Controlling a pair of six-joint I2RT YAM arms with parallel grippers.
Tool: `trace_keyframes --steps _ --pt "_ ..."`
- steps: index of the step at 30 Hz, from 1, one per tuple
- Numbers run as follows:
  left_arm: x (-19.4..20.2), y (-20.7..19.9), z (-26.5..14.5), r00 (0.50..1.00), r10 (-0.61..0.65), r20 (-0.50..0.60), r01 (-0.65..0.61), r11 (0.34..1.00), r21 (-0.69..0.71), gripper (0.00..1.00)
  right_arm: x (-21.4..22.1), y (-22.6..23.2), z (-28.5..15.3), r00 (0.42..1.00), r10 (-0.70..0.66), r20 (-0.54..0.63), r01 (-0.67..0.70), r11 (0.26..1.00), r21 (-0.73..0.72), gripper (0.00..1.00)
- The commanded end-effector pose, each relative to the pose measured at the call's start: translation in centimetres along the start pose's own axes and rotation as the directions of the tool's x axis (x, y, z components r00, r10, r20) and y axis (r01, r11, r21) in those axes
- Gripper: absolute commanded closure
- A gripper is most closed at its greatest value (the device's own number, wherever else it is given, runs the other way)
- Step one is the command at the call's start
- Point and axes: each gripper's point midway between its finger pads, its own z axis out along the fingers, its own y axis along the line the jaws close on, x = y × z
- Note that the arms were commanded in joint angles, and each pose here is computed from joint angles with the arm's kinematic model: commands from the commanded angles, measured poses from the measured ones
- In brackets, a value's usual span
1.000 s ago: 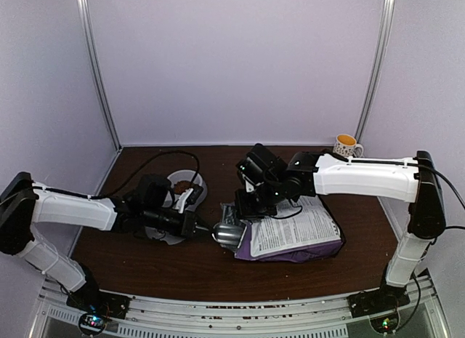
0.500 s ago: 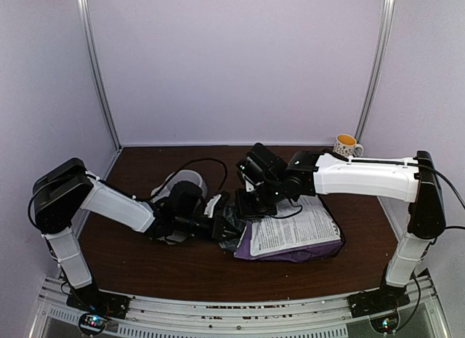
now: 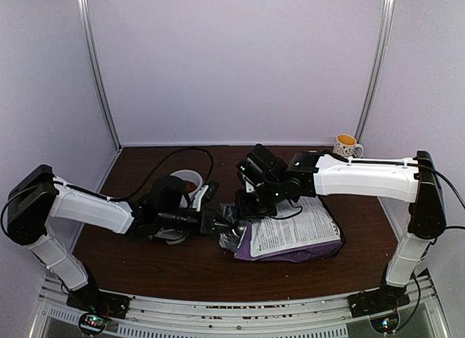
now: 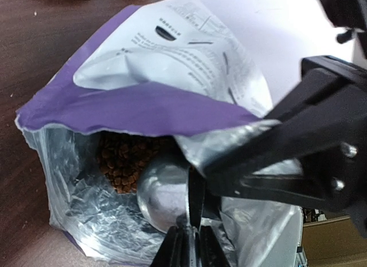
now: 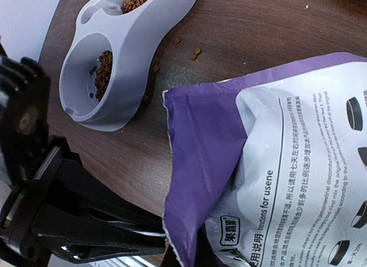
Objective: Serve the pet food
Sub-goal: Collect the pet food from the pet food bag.
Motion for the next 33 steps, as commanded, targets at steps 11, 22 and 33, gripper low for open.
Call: trace_keyframes --steps 11,22,33 --pt "-0.1 -1.6 -3.3 0.997 -0.024 0.070 0.020 0.998 0.065 1.00 -1.2 1.1 -2.0 0.998 0.000 0.059 0.003 0.998 -0.056 1.00" --pt "0.1 -1.6 -4.5 0.993 -0.086 0.075 0.073 0.985 0.156 1.00 -1.3 0.8 -2.1 0.998 0.005 0.064 -0.002 0.999 -0.049 1.00" --pt "0.2 -1.5 -5.6 0.995 -0.072 0.074 0.059 0.986 0.158 1.00 -1.3 0.1 -2.0 0.998 0.011 0.064 -0.009 0.999 -0.039 1.00"
